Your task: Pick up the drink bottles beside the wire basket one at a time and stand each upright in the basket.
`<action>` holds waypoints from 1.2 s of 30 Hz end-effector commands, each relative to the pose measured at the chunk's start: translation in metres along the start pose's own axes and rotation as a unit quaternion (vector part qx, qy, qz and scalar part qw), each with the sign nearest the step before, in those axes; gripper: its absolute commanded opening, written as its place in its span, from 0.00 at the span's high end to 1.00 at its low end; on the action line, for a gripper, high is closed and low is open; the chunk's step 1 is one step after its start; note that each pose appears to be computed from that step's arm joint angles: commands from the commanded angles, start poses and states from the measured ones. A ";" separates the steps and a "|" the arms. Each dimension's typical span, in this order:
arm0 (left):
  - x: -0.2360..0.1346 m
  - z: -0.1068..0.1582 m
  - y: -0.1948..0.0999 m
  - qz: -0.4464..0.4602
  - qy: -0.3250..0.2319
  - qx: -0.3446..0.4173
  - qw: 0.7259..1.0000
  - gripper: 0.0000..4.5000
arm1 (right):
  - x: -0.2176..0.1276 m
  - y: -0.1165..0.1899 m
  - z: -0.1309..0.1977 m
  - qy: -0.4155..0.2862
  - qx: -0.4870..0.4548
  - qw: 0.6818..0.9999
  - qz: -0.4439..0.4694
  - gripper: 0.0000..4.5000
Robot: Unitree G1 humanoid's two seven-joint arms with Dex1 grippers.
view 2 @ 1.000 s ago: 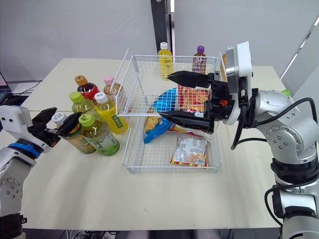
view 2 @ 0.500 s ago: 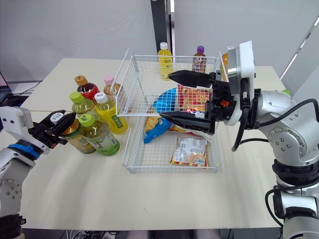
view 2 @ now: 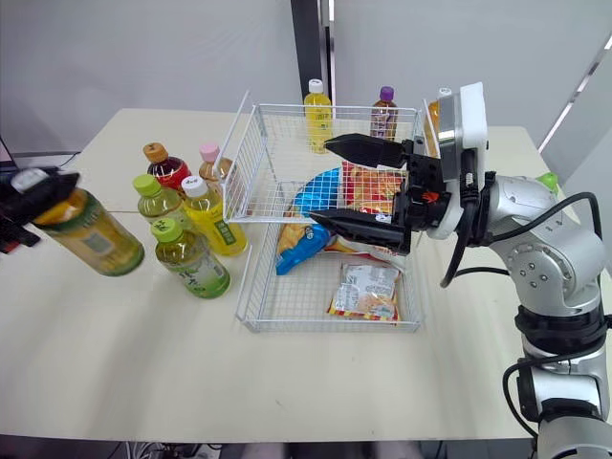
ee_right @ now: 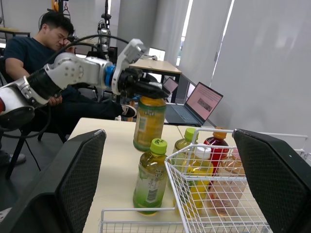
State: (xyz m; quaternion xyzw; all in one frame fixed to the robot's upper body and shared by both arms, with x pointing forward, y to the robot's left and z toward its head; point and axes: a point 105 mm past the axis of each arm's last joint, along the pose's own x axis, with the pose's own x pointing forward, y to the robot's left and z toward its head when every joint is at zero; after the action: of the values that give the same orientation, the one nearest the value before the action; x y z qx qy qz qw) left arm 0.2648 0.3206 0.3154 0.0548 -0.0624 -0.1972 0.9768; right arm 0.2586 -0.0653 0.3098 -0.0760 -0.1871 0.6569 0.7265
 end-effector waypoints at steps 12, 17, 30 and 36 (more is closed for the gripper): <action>0.050 0.146 -0.068 -0.236 -0.168 0.013 0.957 0.70 | -0.007 -0.004 0.024 -0.016 -0.063 0.996 -0.068 0.00; 0.088 0.174 -0.099 -0.302 -0.209 0.018 0.930 0.70 | -0.014 -0.005 0.031 -0.020 -0.092 0.987 -0.130 0.00; 0.214 0.148 -0.194 -0.373 -0.202 0.013 0.906 0.70 | -0.046 -0.008 0.024 0.026 -0.137 0.939 -0.314 0.00; 0.243 0.130 -0.221 -0.358 -0.182 0.022 0.916 0.70 | -0.054 -0.005 0.022 0.034 -0.136 0.929 -0.344 0.00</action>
State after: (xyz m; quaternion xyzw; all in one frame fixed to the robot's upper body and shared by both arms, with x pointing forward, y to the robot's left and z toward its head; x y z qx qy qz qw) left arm 0.3985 0.0128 0.4036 0.0364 -0.1586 -0.5478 0.8206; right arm 0.2613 -0.1180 0.3108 -0.1175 -0.2361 0.3464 0.9002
